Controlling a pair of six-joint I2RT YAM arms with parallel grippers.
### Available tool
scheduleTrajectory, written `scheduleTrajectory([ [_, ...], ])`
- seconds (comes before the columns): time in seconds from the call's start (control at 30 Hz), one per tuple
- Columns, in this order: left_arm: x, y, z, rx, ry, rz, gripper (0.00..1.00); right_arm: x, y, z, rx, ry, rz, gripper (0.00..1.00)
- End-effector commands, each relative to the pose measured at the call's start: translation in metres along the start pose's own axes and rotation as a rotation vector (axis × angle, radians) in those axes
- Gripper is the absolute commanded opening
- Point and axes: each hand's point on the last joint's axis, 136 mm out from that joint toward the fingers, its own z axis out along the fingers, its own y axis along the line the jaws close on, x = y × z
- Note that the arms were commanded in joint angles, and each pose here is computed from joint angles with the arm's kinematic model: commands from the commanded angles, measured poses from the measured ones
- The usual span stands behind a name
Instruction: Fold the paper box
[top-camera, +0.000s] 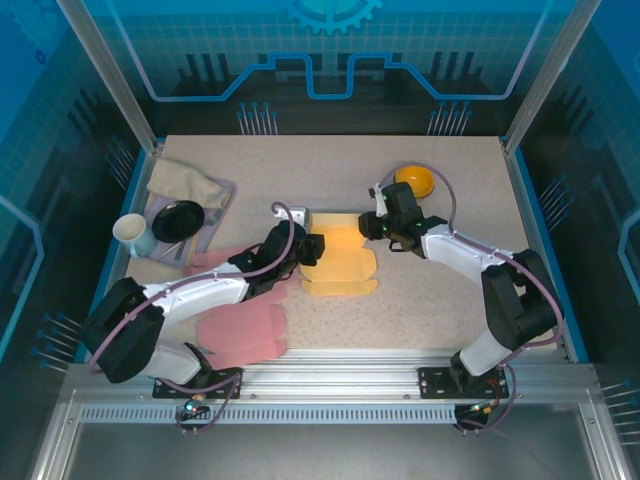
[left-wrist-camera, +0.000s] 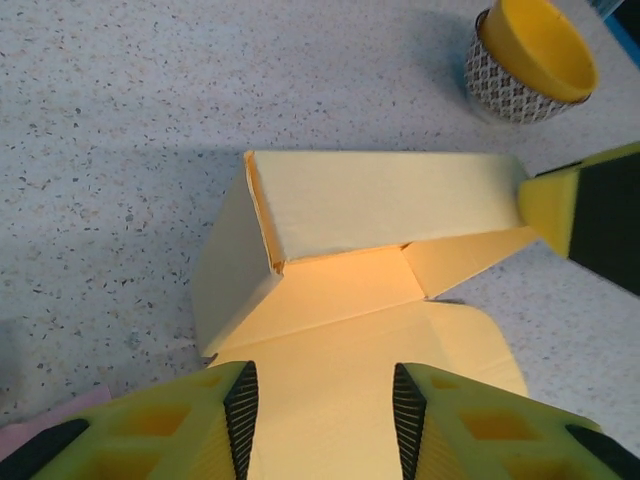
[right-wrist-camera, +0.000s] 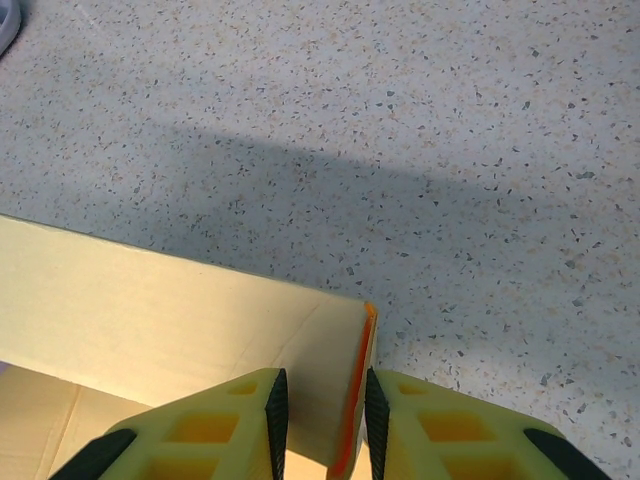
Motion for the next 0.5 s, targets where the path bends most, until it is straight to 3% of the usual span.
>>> scheduleTrajectory([
  [0.0,-0.015,0.010,-0.005,0.035,0.023,-0.158,0.41,0.019,-0.004,0.001,0.037,0.064,-0.016,0.29],
  [0.2,-0.036,0.009,0.009,0.095,0.034,-0.239,0.40,0.017,0.001,0.001,0.024,0.059,-0.024,0.29],
  [0.47,-0.028,0.010,0.039,0.090,0.080,-0.261,0.37,0.015,0.004,0.003,0.016,0.066,-0.036,0.29],
])
